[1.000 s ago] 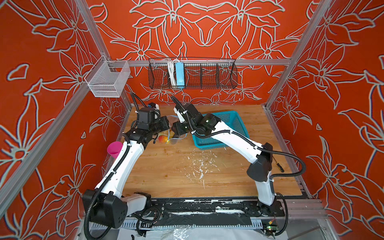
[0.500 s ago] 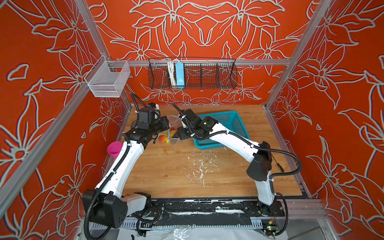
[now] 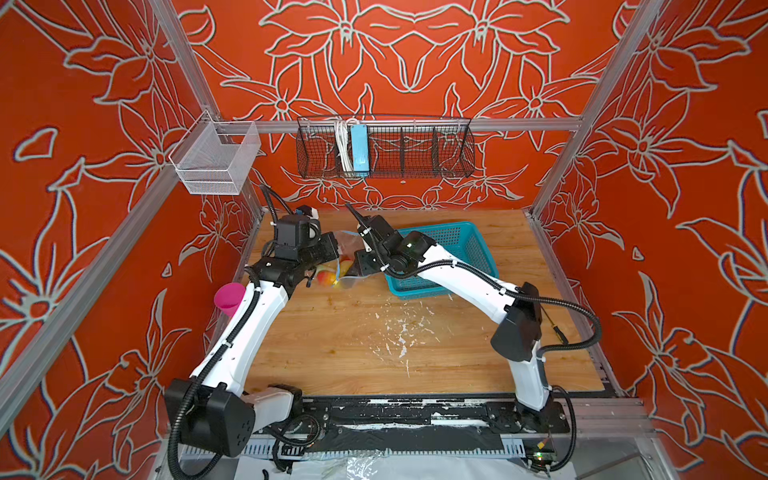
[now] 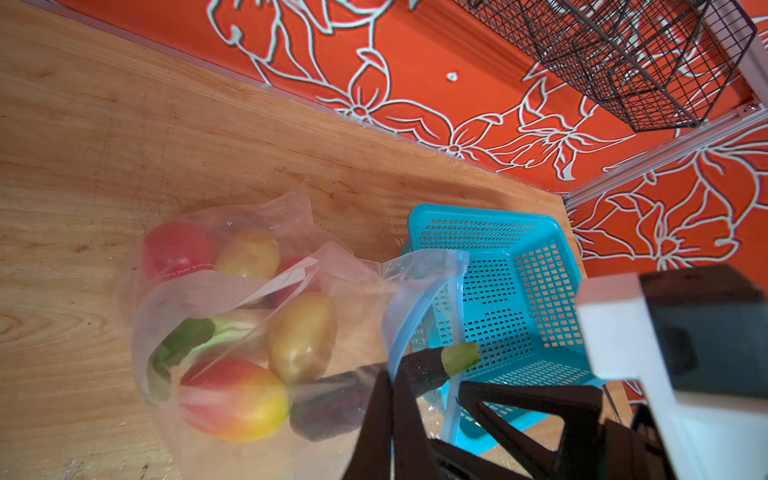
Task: Place the food in the zip-top bag and seal the zipper
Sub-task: 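Lower the eggplant into the bag and open the right gripper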
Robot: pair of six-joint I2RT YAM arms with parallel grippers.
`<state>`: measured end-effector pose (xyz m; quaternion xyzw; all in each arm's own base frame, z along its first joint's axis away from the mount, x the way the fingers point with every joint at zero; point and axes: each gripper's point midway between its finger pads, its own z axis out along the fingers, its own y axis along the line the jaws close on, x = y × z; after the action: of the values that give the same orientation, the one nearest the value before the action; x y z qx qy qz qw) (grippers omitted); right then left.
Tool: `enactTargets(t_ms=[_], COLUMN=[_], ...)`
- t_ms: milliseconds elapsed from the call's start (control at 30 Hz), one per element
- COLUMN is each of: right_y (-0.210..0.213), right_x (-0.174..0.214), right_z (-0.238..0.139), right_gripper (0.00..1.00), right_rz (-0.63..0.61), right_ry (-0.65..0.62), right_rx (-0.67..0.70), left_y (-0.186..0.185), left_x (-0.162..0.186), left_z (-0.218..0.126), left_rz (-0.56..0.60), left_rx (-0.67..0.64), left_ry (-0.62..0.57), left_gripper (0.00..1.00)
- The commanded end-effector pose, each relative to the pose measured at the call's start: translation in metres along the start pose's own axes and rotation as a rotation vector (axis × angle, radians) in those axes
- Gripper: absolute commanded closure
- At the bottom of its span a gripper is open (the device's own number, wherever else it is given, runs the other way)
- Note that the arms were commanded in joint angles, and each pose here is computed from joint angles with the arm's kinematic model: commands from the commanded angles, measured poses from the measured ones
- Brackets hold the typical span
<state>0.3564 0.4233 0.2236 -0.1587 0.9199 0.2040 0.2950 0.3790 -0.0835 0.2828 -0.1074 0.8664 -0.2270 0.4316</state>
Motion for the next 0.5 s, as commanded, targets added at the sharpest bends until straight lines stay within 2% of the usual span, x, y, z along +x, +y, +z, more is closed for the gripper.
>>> enactTargets(t_ms=[0, 167, 467], right_y=[-0.003, -0.006, 0.010], right_x=[0.002, 0.004, -0.010], right_z=[0.015, 0.026, 0.034], right_gripper=[0.49, 0.50, 0.50], right_rz=[0.027, 0.034, 0.017], right_ry=[0.015, 0.035, 0.009], right_rx=[0.016, 0.038, -0.031], left_y=[-0.006, -0.007, -0.013], left_x=[-0.004, -0.004, -0.003], left_z=[-0.004, -0.004, -0.003], left_rz=[-0.001, -0.002, 0.007], left_rx=[0.029, 0.034, 0.069], left_ry=[-0.017, -0.016, -0.011], left_gripper=[1.00, 1.00, 1.00])
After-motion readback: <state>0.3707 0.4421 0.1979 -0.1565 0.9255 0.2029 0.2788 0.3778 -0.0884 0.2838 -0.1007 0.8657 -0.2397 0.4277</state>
